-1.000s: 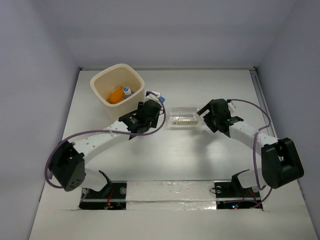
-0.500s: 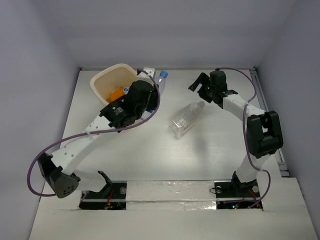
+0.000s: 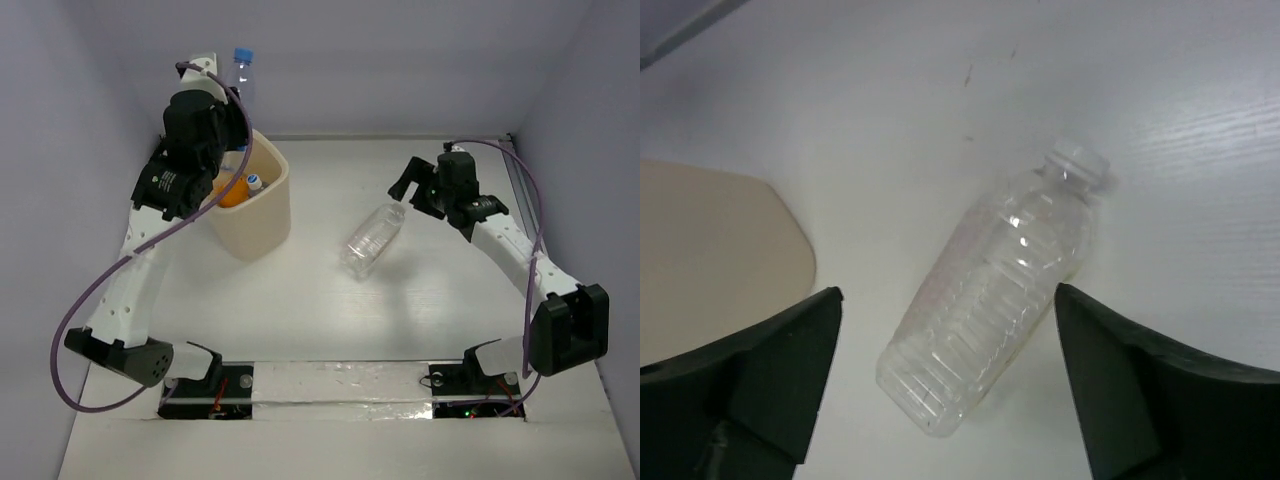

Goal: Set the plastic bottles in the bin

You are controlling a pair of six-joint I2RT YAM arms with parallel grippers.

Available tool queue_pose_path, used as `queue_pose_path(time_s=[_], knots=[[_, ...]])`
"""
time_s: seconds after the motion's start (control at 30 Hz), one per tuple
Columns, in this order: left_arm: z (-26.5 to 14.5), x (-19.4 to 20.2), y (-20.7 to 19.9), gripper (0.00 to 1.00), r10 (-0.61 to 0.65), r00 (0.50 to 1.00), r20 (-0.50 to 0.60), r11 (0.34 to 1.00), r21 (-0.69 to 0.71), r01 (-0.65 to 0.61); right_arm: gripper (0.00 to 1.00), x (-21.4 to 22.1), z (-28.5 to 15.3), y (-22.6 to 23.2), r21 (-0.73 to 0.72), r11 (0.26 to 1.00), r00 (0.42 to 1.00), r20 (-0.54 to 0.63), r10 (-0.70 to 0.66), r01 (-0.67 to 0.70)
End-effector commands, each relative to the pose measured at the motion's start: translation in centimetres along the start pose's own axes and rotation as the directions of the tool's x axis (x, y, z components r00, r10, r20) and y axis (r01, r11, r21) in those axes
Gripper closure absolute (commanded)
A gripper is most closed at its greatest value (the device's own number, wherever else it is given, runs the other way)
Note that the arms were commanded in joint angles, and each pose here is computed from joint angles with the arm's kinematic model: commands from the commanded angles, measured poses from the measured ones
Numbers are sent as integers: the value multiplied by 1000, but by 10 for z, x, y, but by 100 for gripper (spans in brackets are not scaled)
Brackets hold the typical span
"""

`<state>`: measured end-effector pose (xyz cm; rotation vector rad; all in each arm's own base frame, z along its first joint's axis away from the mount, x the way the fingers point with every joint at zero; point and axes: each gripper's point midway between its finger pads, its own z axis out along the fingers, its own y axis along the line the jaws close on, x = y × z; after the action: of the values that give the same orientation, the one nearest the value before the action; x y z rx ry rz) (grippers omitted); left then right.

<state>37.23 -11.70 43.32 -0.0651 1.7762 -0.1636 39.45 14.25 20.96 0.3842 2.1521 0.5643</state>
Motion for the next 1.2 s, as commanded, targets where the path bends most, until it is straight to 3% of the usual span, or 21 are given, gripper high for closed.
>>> queue_pose_path(time_s=[0.0, 0.17, 0.27, 0.4, 0.47, 0.5, 0.63, 0.97, 1.17], knots=[[11, -32, 12, 71, 11, 996, 83, 1000, 5, -11, 0, 52, -6, -22, 82, 993, 984, -162, -77, 91], [33, -52, 38, 71, -39, 980, 194, 997, -61, 52, 0, 60, -3, -29, 137, 985, 978, -196, -75, 103], [47, -44, 43, 70, -60, 973, 223, 994, -75, 79, 0, 62, 8, -42, 209, 970, 973, -216, -79, 125], [60, -20, 46, 66, -86, 975, 203, 992, -72, 102, 0, 65, 21, -31, 195, 974, 970, -235, -70, 117], [63, -9, 46, 50, -93, 978, 188, 992, -69, 108, 0, 68, 28, -21, 190, 974, 966, -246, -74, 123], [61, -8, 46, 34, -95, 977, 191, 992, -66, 110, 0, 73, 29, -14, 178, 976, 963, -256, -80, 128], [56, 2, 48, 15, -92, 982, 168, 992, -65, 104, 0, 80, 40, -4, 186, 975, 962, -263, -69, 121], [30, 18, 29, 15, -140, 982, 131, 989, 72, 131, 0, 97, 67, -32, 330, 931, 950, -307, -52, 158], [15, 7, 23, 16, -149, 978, 144, 984, 118, 132, 0, 100, 82, -40, 350, 906, 928, -358, -105, 238]])
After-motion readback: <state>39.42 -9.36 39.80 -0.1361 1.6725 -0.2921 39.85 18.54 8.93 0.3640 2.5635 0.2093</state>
